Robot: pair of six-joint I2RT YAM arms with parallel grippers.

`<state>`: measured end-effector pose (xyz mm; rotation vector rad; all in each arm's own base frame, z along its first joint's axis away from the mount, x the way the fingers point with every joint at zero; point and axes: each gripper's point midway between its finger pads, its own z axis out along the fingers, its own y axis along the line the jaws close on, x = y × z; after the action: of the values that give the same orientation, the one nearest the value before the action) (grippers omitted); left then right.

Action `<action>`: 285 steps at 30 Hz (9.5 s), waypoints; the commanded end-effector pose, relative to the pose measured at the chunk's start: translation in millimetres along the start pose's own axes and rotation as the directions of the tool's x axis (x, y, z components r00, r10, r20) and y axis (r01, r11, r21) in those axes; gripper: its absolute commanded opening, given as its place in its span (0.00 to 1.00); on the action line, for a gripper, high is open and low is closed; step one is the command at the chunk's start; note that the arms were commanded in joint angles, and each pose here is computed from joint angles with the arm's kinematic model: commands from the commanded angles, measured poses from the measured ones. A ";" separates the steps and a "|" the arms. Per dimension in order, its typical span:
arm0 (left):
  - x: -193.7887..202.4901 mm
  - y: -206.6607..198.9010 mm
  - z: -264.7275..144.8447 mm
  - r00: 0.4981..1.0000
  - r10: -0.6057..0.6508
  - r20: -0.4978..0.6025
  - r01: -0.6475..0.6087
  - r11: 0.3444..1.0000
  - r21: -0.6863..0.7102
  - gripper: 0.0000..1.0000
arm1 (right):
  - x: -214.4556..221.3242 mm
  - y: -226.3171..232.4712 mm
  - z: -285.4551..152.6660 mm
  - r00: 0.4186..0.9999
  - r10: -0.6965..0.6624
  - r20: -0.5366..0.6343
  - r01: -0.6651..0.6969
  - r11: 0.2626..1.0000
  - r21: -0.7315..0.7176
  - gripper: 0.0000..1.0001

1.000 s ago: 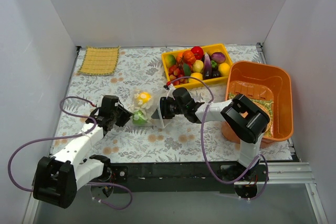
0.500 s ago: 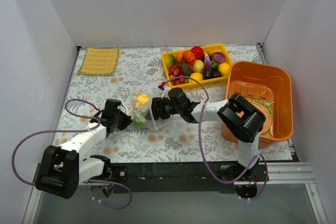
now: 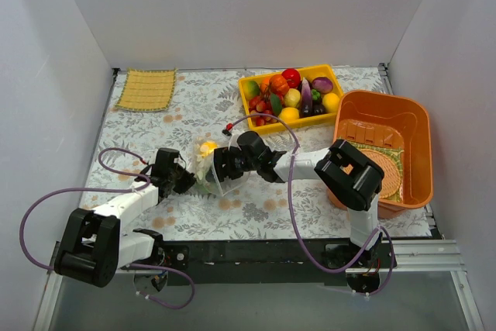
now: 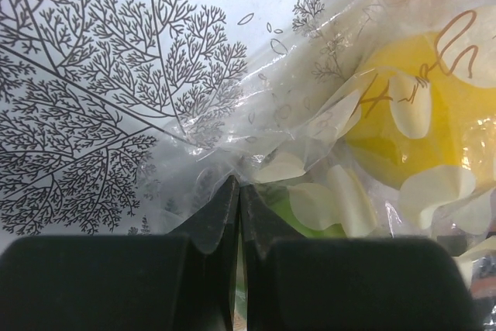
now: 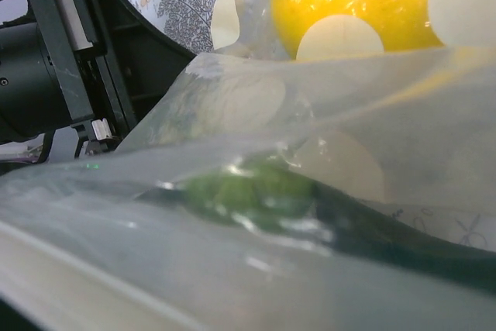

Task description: Open the zip-top bag and remove the fake food

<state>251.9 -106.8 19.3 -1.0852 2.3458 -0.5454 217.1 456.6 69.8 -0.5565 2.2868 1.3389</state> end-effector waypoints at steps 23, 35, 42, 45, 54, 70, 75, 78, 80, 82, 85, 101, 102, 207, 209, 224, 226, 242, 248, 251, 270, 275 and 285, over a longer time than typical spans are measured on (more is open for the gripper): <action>-23.9 15.5 -0.6 0.990 0.060 0.125 -0.041 0.989 -0.145 0.00 | -32.5 2.0 -40.9 0.989 -0.113 0.092 0.089 0.968 0.234 0.47; -38.9 15.1 -3.8 0.980 0.063 0.191 -0.029 0.984 -0.177 0.00 | -44.1 12.4 -80.6 0.978 -0.164 0.128 0.128 0.959 0.255 0.37; -44.5 14.5 -3.1 0.975 0.065 0.212 -0.024 0.981 -0.193 0.00 | -51.4 10.4 -104.3 0.975 -0.180 0.127 0.135 0.943 0.303 0.31; -48.5 12.9 -5.8 0.973 0.067 0.222 -0.023 0.981 -0.194 0.00 | -52.5 1.0 -123.5 0.974 -0.189 0.129 0.131 0.923 0.363 0.27; -59.8 2.5 -19.7 0.962 0.080 0.260 -0.037 0.986 -0.164 0.00 | -93.7 -15.7 -188.8 0.951 -0.220 0.219 0.107 0.894 0.435 0.25; -63.3 -12.4 -38.8 0.958 0.111 0.263 -0.084 0.990 -0.111 0.00 | -251.7 -165.6 -260.4 0.887 -0.263 0.379 -0.088 0.710 0.699 0.25; -62.4 -18.1 -41.7 0.960 0.113 0.256 -0.093 0.992 -0.089 0.00 | -255.7 -203.0 -239.1 0.910 -0.228 0.346 -0.105 0.681 0.724 0.29; -62.7 -20.6 -43.3 0.960 0.113 0.257 -0.096 0.992 -0.078 0.00 | -252.9 -217.1 -228.7 0.920 -0.211 0.330 -0.106 0.676 0.729 0.37; -62.9 -21.5 -44.8 0.959 0.113 0.259 -0.097 0.993 -0.073 0.00 | -253.4 -223.2 -225.9 0.922 -0.206 0.328 -0.111 0.671 0.733 0.43; -62.7 -22.8 -45.8 0.960 0.115 0.257 -0.100 0.993 -0.068 0.00 | -254.0 -224.8 -224.8 0.922 -0.203 0.329 -0.114 0.670 0.733 0.46; -64.1 -26.6 -48.2 0.959 0.112 0.260 -0.101 0.993 -0.056 0.00 | -254.8 -225.3 -226.5 0.920 -0.203 0.334 -0.121 0.666 0.736 0.59; -63.4 -32.3 -51.0 0.960 0.112 0.256 -0.108 0.994 -0.032 0.00 | -268.3 -224.7 -230.9 0.922 -0.227 0.313 -0.096 0.649 0.755 0.86; -63.2 -32.0 -51.1 0.960 0.111 0.256 -0.106 0.994 -0.032 0.00 | -269.4 -224.3 -230.7 0.922 -0.229 0.311 -0.095 0.647 0.756 0.87; -12.1 -54.9 61.1 0.965 0.262 0.025 -0.261 0.964 -0.041 0.00 | -105.8 -85.8 26.5 0.981 -0.007 0.194 -0.060 0.940 0.336 0.85; -11.6 -55.4 61.6 0.965 0.260 0.022 -0.259 0.965 -0.040 0.00 | -100.8 -85.6 30.1 0.985 -0.013 0.172 -0.045 0.944 0.327 0.85; -34.0 -33.9 46.6 0.971 0.202 0.126 -0.177 0.967 -0.185 0.00 | -101.2 -69.0 -12.6 0.980 0.006 0.201 -0.063 0.957 0.282 0.31; -36.9 -29.1 43.7 0.970 0.198 0.144 -0.167 0.965 -0.202 0.00 | -99.1 -68.9 -21.6 0.982 -0.003 0.190 -0.054 0.953 0.297 0.31; -48.0 -20.8 39.5 0.960 0.215 0.179 -0.167 0.954 -0.250 0.00 | -74.3 -61.6 -74.0 0.992 -0.056 0.112 0.010 0.926 0.376 0.30; -47.5 -18.1 40.6 0.960 0.216 0.177 -0.167 0.951 -0.259 0.00 | -82.7 -66.8 -102.0 0.986 -0.103 0.132 0.029 0.881 0.472 0.28; -47.3 -19.4 41.0 0.961 0.214 0.176 -0.165 0.953 -0.255 0.00 | -87.6 -66.7 -113.9 0.983 -0.111 0.148 0.026 0.876 0.481 0.27; -48.4 -25.1 38.2 0.961 0.211 0.178 -0.167 0.957 -0.237 0.00 | -131.2 -71.4 -196.8 0.952 -0.173 0.252 -0.002 0.820 0.573 0.25; -45.8 -26.6 37.3 0.963 0.210 0.167 -0.170 0.959 -0.224 0.00 | -173.6 -86.4 -231.9 0.928 -0.198 0.315 -0.038 0.791 0.610 0.25; -43.6 -41.3 24.7 0.962 0.228 0.152 -0.205 0.967 -0.154 0.00 | -273.2 -136.4 -301.8 0.858 -0.269 0.437 -0.134 0.704 0.697 0.25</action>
<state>320.8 -103.8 22.0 -0.9123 2.3376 -0.1935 438.0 178.7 242.1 0.0002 2.0931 0.4391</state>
